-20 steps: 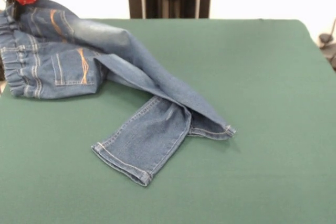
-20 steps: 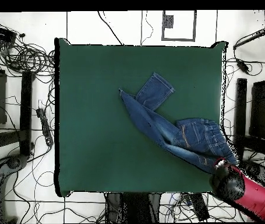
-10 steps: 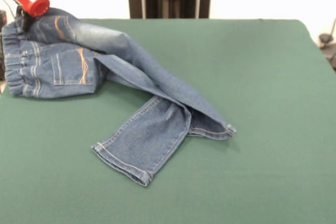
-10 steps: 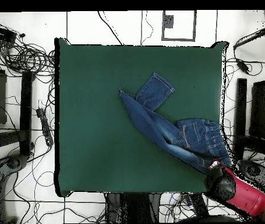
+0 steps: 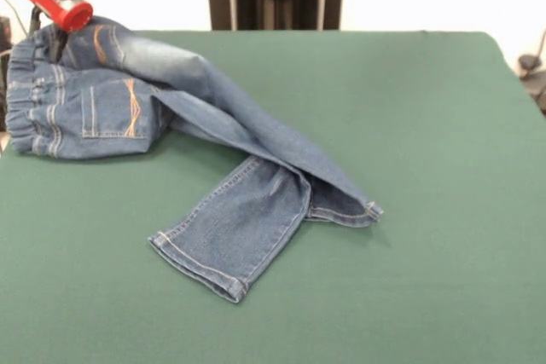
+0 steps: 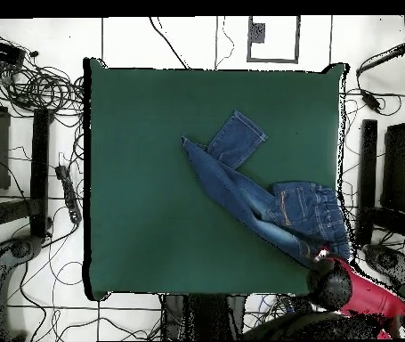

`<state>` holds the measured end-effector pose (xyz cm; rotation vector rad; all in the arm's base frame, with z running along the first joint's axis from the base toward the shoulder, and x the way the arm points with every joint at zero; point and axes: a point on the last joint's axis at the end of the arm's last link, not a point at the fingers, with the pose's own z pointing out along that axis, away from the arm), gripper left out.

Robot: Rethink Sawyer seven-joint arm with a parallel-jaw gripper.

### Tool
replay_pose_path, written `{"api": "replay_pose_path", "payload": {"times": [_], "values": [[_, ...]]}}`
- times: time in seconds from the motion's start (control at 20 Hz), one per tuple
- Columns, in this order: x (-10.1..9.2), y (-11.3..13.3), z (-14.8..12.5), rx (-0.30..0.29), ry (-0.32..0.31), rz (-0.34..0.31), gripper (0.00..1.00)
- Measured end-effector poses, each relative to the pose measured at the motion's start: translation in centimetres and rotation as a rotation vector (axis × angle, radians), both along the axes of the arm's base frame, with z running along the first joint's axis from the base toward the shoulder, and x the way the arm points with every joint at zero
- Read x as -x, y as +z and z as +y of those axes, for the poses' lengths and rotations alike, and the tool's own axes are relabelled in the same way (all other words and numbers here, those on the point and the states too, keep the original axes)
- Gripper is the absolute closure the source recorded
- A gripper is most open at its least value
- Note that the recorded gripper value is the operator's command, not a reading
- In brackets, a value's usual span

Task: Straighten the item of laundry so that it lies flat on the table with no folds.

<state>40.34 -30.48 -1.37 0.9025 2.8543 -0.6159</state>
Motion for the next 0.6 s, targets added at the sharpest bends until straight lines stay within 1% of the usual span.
{"api": "replay_pose_path", "payload": {"times": [0.1, 0.35, 0.4, 0.5, 0.6], "values": [[0.1, -0.1, 0.2, 0.001, -0.002, 0.005, 0.00], [-0.4, 0.6, 1.2, 0.006, 0.007, 0.003, 0.00], [-0.6, 0.9, 1.5, 0.008, 0.010, 0.002, 0.00], [-1.4, 2.6, 2.5, 0.018, 0.021, 0.003, 0.00], [-1.8, 3.6, 3.0, 0.026, 0.026, 0.008, 0.00]]}}
